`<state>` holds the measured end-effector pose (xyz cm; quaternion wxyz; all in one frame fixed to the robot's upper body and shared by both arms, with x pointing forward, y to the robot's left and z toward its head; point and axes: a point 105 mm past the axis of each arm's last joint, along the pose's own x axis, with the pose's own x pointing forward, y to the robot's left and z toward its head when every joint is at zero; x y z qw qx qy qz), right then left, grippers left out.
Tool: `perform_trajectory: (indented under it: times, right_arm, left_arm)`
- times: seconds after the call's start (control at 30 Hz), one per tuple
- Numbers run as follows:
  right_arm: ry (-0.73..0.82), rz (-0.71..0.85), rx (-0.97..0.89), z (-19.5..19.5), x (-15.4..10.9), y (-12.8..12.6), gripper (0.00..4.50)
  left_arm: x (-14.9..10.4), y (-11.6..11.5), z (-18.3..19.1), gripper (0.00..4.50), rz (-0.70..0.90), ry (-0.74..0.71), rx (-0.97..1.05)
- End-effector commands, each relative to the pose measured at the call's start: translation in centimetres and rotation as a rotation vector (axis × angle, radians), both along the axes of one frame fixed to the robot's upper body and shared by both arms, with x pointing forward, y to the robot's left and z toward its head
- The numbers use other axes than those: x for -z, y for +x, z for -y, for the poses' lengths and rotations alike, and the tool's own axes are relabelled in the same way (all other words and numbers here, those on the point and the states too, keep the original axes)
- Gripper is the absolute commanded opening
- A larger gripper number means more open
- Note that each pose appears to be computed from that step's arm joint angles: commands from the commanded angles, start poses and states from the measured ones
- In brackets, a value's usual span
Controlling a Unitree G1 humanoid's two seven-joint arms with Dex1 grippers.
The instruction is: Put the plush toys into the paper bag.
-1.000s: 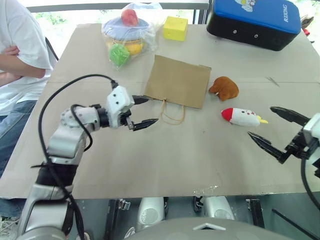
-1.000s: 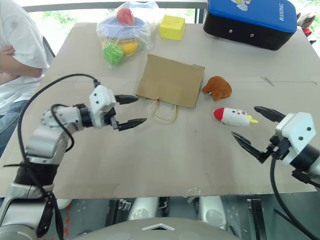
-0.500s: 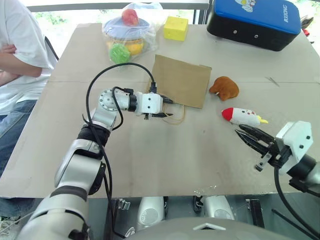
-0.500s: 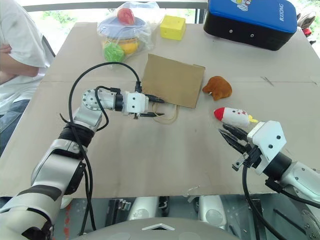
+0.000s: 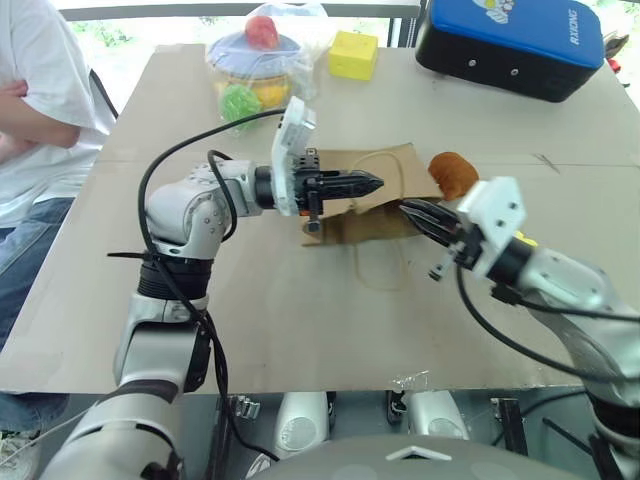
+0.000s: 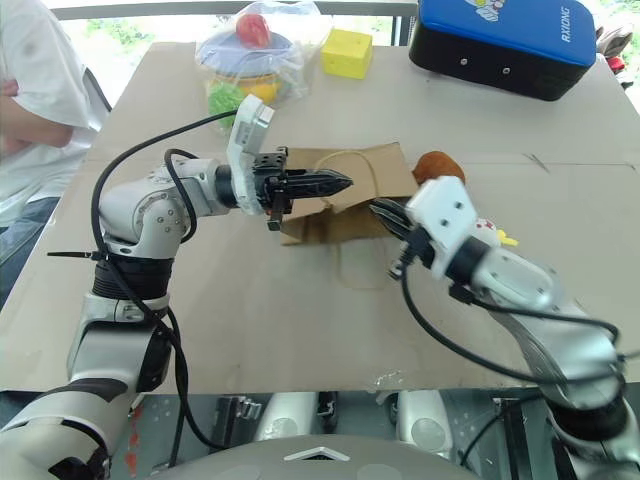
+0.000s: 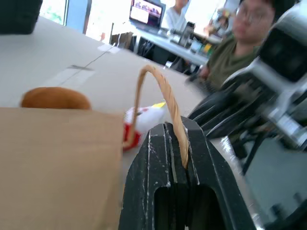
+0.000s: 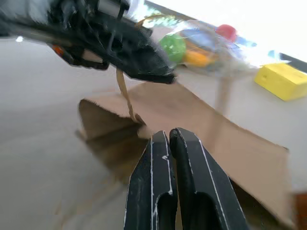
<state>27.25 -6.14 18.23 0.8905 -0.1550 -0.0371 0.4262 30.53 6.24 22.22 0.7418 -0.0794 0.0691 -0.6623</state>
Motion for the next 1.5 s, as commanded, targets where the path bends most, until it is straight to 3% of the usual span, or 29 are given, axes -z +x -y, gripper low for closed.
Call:
perform_trajectory:
  times: [0.03, 0.33, 0.63, 0.87, 1.1, 1.23, 1.4, 1.5]
  right_arm:
    - [-0.088, 0.000, -0.032, -1.5, 1.8, 1.4, 0.00]
    - [-0.171, -0.050, -0.072, -3.6, 5.1, 3.8, 0.00]
    - [-0.081, -0.053, -0.145, -5.4, 4.7, 4.5, 0.00]
    - [-0.019, -0.258, -0.322, -8.6, 10.3, 3.5, 0.00]
    - [-0.047, -0.326, -0.320, -8.4, 13.6, 3.3, 0.00]
    - [-0.059, -0.325, -0.297, -8.0, 13.9, 3.5, 0.00]
    - [-0.058, -0.326, -0.211, -7.0, 13.9, 4.6, 0.00]
    - [-0.063, -0.333, -0.202, -6.7, 13.8, 4.6, 0.00]
  left_arm:
    - [-1.7, -1.0, 0.4, 0.06, -0.045, -0.083, -0.027]
    - [-2.7, -1.4, 0.0, 0.06, -0.168, -0.202, -0.115]
    - [-2.6, -1.7, -0.9, 0.06, -0.211, -0.248, -0.163]
    - [-2.2, -1.1, -2.3, 0.06, -0.209, -0.262, -0.243]
    - [-4.9, -0.5, -5.5, 0.06, -0.118, -0.350, -0.349]
    - [-6.9, -0.6, -7.2, 0.06, -0.079, -0.402, -0.383]
    - [-7.6, -1.6, -7.7, 0.06, -0.052, -0.402, -0.368]
    - [-9.4, -1.9, -8.1, 0.06, -0.070, -0.494, -0.333]
